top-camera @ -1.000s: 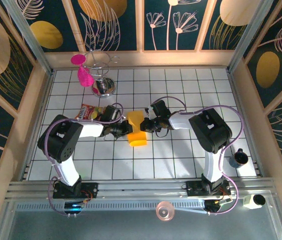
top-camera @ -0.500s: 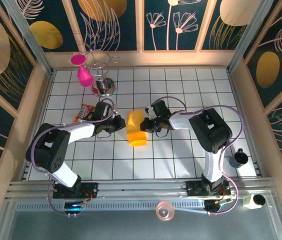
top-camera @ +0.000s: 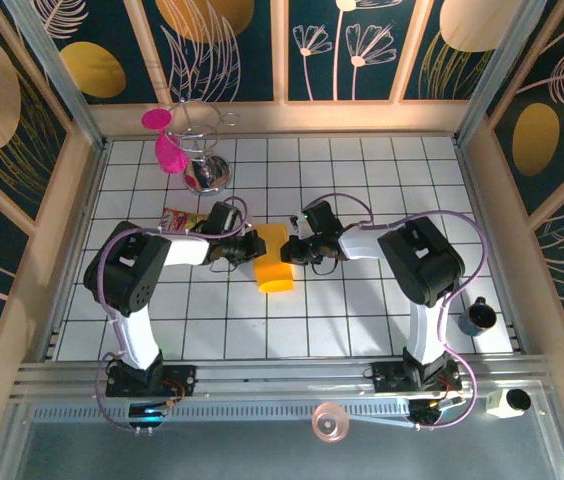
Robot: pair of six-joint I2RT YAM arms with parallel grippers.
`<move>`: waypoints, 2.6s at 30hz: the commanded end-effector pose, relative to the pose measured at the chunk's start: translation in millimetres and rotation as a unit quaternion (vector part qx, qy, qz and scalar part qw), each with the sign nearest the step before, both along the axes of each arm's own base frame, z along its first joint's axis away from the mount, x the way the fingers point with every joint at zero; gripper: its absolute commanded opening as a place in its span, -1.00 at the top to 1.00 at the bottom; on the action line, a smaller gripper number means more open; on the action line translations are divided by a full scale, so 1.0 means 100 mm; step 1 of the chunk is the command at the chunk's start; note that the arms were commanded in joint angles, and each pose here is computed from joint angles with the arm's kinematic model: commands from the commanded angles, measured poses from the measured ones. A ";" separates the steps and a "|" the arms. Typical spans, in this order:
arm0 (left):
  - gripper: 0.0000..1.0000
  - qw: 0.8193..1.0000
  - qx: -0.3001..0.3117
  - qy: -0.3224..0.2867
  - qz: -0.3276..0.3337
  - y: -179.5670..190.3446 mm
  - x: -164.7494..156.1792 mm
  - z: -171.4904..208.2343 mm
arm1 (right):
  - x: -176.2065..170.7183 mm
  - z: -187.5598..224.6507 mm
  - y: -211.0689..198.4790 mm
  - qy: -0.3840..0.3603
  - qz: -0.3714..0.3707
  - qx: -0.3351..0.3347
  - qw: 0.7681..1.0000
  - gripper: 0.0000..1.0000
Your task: Fold a paper plane with a square sheet of paper (pick it up from the middle)
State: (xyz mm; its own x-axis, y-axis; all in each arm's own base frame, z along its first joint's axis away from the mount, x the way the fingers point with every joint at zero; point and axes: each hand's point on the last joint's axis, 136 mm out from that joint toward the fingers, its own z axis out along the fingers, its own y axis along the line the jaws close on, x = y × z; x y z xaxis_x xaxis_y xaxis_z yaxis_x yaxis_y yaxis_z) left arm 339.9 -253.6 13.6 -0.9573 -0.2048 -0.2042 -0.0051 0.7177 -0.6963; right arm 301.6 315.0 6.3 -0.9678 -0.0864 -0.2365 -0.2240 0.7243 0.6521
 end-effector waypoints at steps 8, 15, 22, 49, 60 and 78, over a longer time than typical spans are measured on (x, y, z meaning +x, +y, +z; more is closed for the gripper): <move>0.87 0.996 0.068 -0.013 0.049 0.63 0.09 0.07 | -0.70 -1.03 -1.01 0.144 -0.044 -0.223 0.963 0.93; 0.87 0.998 0.028 -0.049 -0.008 0.01 0.11 0.35 | -0.71 -1.04 -1.02 0.145 -0.046 -0.224 0.963 0.93; 0.89 0.999 0.040 -0.028 0.001 -0.03 0.26 0.07 | -0.72 -1.05 -1.03 0.147 -0.048 -0.225 0.962 0.93; 0.87 0.997 0.019 -0.070 -0.001 -0.03 0.62 0.31 | -0.69 -1.04 -1.01 0.143 -0.047 -0.224 0.963 0.93; 0.88 0.994 0.095 -0.037 0.031 0.36 0.80 -0.19 | -0.71 -1.06 -1.05 0.142 -0.047 -0.229 0.962 0.93; 0.88 0.995 0.028 -0.080 0.047 0.30 0.52 0.50 | -0.33 -0.84 -0.94 0.081 -0.005 -0.230 0.970 0.93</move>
State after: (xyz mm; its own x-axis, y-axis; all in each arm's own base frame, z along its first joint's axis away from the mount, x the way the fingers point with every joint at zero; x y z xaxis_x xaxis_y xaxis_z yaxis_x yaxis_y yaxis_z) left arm 410.2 -209.3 55.3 -0.8813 -0.2610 -0.3940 0.0319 0.7990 -0.6005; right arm 305.5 316.8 11.7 -0.9584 -0.1199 -0.2592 -0.2632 0.7230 0.6388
